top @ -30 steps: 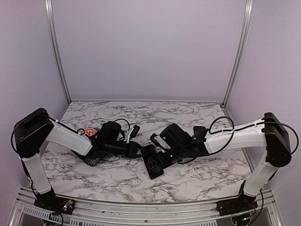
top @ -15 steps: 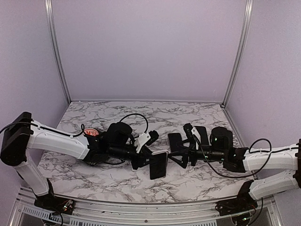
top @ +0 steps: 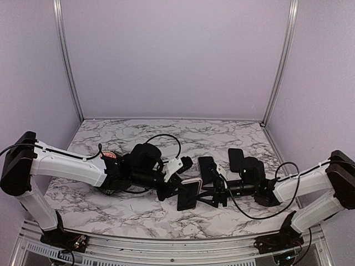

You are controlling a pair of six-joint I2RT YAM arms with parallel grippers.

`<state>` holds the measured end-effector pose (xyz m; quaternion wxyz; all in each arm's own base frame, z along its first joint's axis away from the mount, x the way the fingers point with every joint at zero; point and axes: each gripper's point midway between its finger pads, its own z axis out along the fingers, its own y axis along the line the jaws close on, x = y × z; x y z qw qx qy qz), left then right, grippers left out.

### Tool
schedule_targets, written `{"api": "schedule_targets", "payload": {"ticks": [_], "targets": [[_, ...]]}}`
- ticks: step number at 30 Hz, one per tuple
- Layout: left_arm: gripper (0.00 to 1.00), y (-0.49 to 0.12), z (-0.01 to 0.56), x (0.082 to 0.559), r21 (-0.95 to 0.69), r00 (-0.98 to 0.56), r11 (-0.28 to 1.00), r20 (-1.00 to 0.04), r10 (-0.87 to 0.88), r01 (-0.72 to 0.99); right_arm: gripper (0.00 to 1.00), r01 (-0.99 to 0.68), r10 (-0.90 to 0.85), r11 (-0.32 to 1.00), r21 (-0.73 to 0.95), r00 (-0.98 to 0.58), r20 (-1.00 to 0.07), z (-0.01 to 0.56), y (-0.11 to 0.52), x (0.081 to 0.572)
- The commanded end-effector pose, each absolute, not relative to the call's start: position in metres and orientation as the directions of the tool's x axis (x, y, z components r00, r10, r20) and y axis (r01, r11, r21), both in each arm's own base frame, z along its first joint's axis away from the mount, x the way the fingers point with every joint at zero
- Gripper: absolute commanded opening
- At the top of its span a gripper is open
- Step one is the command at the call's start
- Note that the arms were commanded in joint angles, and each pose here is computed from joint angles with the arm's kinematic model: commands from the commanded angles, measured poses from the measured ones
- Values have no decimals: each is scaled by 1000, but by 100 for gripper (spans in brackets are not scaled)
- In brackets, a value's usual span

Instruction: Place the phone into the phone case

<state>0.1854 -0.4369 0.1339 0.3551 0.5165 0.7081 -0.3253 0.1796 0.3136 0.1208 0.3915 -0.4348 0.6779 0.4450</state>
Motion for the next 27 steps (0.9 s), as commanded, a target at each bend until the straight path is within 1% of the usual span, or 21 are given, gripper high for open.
{"api": "schedule_targets", "payload": {"ticks": [1, 3, 5, 11, 14, 16, 17, 19, 21, 24, 26, 27], "targets": [[2, -402, 70, 180, -64, -264, 304, -680, 684, 950, 55, -965, -250, 179, 190, -232, -940, 127, 326, 179], [3, -402, 72, 180, -62, -265, 307, -682, 682, 950, 50, -975, -270, 157, 155, -193, -943, 124, 335, 176], [3, -403, 74, 181, -56, -260, 306, -685, 680, 950, 41, -979, -294, 140, 149, -185, -938, 118, 344, 176], [2, -393, 80, 186, -10, -253, 343, -694, 674, 939, 28, -978, -315, 55, 200, -207, -926, 110, 352, 164], [1, -389, 84, 186, 5, -242, 346, -707, 665, 938, 14, -979, -340, 28, 204, -201, -919, 107, 356, 158], [0, -388, 87, 187, 14, -236, 350, -714, 659, 937, 11, -982, -357, 14, 189, -181, -916, 104, 360, 154], [0, -388, 88, 187, 15, -235, 352, -718, 655, 936, 8, -983, -364, 0, 182, -170, -916, 103, 363, 150], [0, -390, 91, 186, 7, -232, 345, -728, 645, 938, 7, -985, -368, -19, 171, -152, -917, 103, 368, 146], [0, -394, 94, 184, -4, -226, 334, -745, 628, 943, 15, -987, -367, -12, 159, -143, -919, 104, 371, 146], [0, -401, 94, 184, -11, -211, 314, -763, 611, 949, 23, -989, -371, -2, 150, -138, -918, 101, 372, 148], [3, -407, 93, 185, -13, -206, 305, -765, 611, 952, 25, -989, -376, 4, 145, -136, -917, 99, 372, 149], [6, -411, 95, 187, -11, -204, 305, -767, 609, 952, 26, -990, -378, 6, 143, -134, -916, 99, 373, 150]]}}
